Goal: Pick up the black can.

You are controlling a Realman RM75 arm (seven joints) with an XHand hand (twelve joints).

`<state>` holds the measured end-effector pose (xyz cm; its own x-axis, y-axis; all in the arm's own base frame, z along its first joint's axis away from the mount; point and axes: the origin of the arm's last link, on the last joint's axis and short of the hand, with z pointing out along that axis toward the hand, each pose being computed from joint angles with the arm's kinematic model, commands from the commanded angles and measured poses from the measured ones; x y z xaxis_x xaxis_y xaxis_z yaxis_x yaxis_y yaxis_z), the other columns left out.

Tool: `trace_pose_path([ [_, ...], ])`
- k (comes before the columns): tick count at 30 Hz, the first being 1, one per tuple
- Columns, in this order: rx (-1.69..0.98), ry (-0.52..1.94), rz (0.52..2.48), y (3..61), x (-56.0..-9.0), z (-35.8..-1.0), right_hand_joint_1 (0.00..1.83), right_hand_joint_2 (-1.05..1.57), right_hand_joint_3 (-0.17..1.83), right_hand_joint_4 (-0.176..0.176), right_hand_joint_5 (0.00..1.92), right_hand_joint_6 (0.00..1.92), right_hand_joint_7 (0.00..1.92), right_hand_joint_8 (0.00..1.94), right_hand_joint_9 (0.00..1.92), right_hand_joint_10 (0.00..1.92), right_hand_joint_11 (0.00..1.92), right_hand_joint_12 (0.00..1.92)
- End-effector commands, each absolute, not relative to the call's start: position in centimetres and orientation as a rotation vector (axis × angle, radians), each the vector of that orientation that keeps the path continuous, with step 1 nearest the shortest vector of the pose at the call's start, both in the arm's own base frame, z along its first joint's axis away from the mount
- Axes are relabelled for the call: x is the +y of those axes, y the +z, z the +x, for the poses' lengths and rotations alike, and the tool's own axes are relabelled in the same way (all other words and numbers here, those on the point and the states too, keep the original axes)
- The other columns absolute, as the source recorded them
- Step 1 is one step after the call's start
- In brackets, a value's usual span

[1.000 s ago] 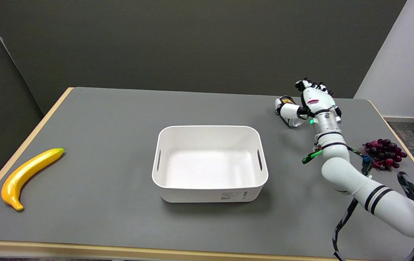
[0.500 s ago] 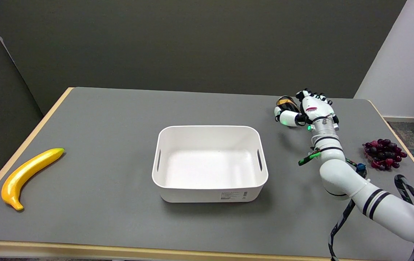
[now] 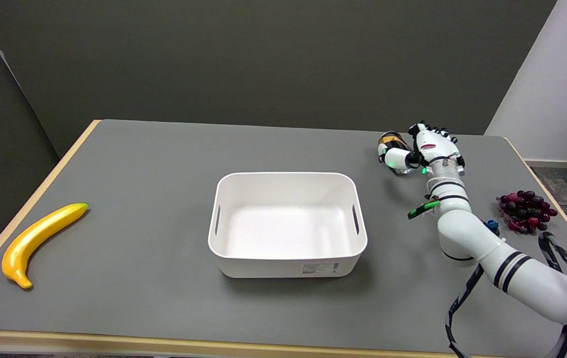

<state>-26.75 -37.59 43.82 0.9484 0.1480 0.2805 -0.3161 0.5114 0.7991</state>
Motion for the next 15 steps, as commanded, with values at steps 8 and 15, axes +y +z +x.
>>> trace_pose_path([
  [8, -0.343, 0.243, 0.879, 45.9, -39.7, -29.9, 0.41, 0.7, 0.73, -0.176, 0.15, 0.53, 0.31, 0.63, 0.15, 0.93, 0.0, 0.9],
  [15, -0.355, 0.24, 0.875, 46.1, -40.4, -30.0, 0.41, 0.7, 0.73, -0.176, 0.15, 0.53, 0.3, 0.63, 0.14, 0.93, 0.0, 0.9],
])
